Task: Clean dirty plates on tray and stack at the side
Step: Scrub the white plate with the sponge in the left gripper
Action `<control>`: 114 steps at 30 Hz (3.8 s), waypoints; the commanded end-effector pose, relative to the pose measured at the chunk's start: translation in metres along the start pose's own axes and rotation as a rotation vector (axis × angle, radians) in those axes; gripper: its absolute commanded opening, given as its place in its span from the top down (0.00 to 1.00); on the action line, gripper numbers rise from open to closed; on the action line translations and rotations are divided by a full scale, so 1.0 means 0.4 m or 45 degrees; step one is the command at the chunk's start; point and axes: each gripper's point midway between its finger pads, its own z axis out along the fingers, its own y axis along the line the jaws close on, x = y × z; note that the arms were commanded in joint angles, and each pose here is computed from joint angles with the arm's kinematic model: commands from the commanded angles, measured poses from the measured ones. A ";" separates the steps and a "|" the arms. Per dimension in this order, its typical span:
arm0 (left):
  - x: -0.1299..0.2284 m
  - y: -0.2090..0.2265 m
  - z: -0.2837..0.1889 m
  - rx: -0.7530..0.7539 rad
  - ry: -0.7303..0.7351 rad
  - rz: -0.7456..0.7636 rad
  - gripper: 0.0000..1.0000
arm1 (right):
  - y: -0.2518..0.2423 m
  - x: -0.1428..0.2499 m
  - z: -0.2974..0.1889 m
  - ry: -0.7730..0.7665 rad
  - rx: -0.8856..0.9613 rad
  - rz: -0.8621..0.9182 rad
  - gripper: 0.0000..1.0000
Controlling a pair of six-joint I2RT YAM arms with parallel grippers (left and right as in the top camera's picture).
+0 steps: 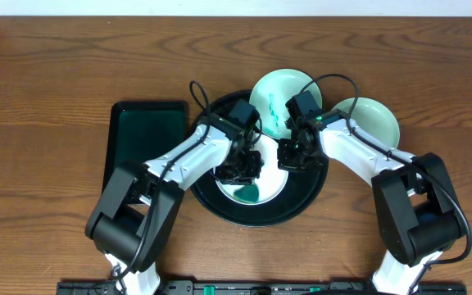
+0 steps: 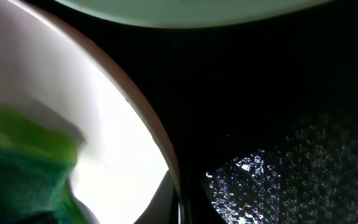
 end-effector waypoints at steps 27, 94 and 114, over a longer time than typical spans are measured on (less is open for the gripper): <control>-0.024 0.021 0.019 0.004 0.000 0.411 0.93 | -0.010 0.022 0.038 0.039 0.018 0.013 0.99; -0.177 0.127 -0.040 -0.312 -0.364 -0.080 0.93 | -0.009 0.025 0.040 0.043 0.010 -0.006 0.99; -0.138 0.138 -0.152 -0.376 -0.398 -0.283 0.93 | -0.012 0.020 0.040 0.033 0.018 -0.008 0.99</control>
